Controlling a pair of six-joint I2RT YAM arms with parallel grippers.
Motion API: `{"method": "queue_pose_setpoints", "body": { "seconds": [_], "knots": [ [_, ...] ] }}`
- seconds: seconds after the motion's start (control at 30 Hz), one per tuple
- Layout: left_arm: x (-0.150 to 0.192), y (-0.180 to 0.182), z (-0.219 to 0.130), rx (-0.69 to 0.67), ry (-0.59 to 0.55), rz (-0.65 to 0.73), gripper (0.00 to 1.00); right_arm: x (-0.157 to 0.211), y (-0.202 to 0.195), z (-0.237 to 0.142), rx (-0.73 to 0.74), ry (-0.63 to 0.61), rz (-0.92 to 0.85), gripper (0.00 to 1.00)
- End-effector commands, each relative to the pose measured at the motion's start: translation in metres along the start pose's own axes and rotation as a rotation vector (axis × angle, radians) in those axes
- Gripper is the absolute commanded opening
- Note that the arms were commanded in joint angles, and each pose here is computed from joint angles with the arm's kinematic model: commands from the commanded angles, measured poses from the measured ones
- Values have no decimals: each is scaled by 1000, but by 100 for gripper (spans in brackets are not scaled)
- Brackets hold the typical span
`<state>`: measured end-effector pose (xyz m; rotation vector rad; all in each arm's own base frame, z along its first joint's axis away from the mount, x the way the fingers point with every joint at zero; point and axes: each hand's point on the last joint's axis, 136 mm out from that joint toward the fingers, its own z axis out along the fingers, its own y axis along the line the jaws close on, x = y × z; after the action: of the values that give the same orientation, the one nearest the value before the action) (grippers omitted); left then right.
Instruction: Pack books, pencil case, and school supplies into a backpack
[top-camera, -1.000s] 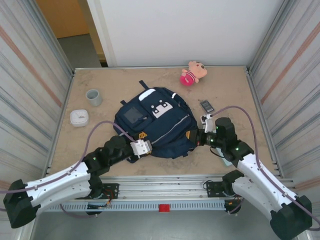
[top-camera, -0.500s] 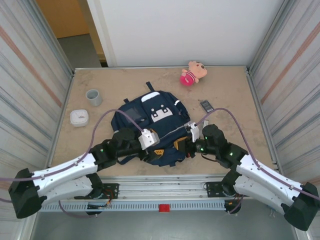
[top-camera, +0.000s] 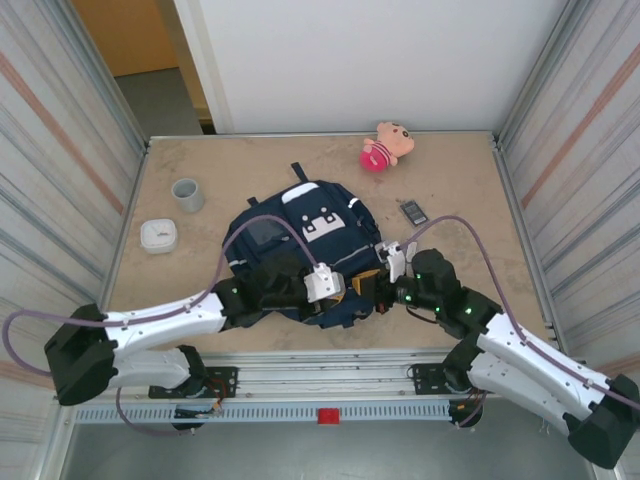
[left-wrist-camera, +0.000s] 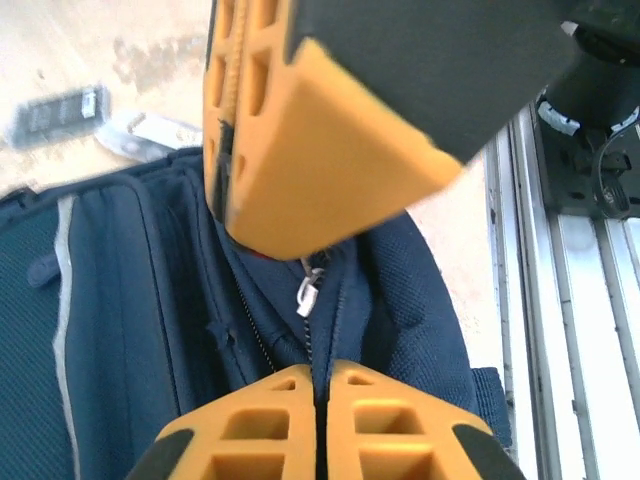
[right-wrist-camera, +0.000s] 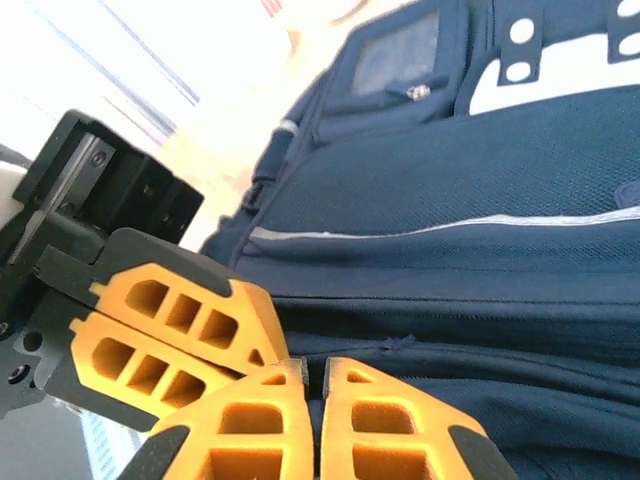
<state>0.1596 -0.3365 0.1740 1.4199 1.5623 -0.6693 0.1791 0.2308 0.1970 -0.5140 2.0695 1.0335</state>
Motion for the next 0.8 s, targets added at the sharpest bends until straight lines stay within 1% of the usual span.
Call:
{"method": "queue_pose_setpoints", "body": {
  "seconds": [0.0, 0.1, 0.3, 0.43, 0.53, 0.57, 0.6, 0.63, 0.73, 0.77],
  "knots": [
    [12, 8, -30, -92, 6, 104, 0, -21, -49, -19, 165, -137, 97, 0],
    [9, 17, -55, -171, -33, 149, 0, -21, -68, -24, 165, -165, 171, 0],
    [5, 22, -92, -264, -109, 212, 0, -16, -77, -23, 181, -155, 195, 0],
    [1, 24, -109, -309, -143, 234, 0, -2, -105, -22, 296, -138, 260, 0],
    [-2, 25, -117, -334, -152, 247, 0, 0, -116, -18, 299, -149, 316, 0],
    [-2, 27, -119, -348, -151, 246, 0, -3, -114, -16, 281, -154, 321, 0],
    [-1, 28, -120, -356, -146, 246, 0, -9, -105, -13, 232, -158, 309, 0],
    [3, 28, -118, -350, -126, 249, 0, -17, -91, -11, 162, -168, 283, 0],
    [14, 25, -107, -307, -53, 239, 1, -36, -52, -10, 44, -183, 173, 0],
    [16, 23, -102, -286, -39, 239, 3, -39, -39, -10, 10, -175, 129, 0]
  ]
}}
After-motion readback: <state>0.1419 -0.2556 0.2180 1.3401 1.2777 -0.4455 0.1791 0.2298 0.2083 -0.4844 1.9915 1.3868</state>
